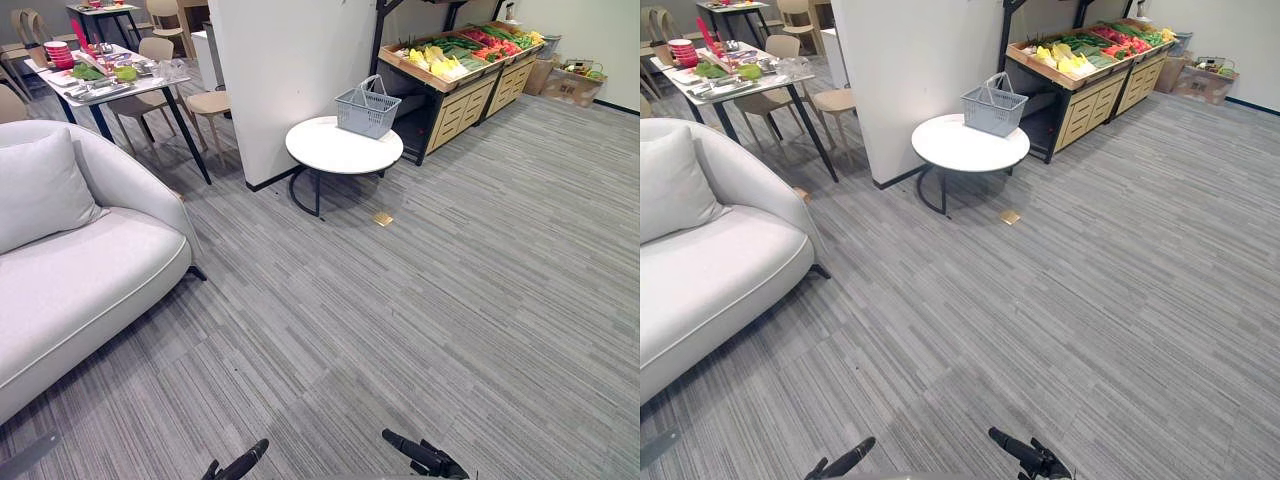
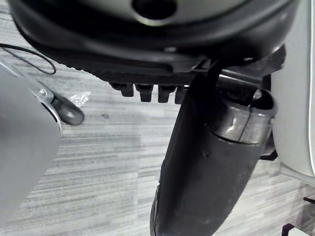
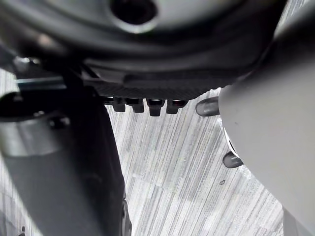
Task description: Pick vegetable in the basket
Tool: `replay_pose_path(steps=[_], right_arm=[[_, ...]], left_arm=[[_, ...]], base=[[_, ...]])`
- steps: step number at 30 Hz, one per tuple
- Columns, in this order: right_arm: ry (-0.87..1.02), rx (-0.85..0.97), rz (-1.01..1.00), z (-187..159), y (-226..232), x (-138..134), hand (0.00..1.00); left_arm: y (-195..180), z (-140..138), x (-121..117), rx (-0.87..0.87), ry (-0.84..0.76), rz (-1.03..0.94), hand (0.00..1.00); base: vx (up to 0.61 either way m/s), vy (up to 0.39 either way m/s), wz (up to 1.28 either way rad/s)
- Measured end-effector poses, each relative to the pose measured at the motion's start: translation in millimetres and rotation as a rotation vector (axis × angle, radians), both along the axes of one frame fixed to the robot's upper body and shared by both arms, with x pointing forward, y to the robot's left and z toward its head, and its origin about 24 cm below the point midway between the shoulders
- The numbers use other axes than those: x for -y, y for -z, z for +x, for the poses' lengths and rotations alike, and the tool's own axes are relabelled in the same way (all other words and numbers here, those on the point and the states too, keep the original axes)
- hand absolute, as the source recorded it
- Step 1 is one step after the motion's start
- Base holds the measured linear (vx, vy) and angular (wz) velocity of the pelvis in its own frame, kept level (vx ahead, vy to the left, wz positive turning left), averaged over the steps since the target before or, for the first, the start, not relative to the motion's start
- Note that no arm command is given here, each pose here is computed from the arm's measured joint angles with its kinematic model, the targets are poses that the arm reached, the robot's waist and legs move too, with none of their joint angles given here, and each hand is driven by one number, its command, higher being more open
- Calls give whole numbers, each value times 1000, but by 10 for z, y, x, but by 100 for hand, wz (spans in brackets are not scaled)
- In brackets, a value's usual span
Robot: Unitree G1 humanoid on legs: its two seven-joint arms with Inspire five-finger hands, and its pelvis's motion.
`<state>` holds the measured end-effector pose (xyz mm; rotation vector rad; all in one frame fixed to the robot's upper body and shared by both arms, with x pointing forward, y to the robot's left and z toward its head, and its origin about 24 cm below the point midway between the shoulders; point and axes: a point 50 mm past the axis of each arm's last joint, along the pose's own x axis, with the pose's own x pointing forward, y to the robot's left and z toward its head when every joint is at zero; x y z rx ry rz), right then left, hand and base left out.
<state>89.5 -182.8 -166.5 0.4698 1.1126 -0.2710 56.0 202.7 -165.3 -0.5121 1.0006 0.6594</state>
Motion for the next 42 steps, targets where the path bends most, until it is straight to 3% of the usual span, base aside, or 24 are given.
replay_pose_path(steps=[42], right_arm=[[21,-4,7,-11,3,-3,100]], left_arm=[[2,19,-3,-7,17,0,100]], base=[[-10,-5,-1]])
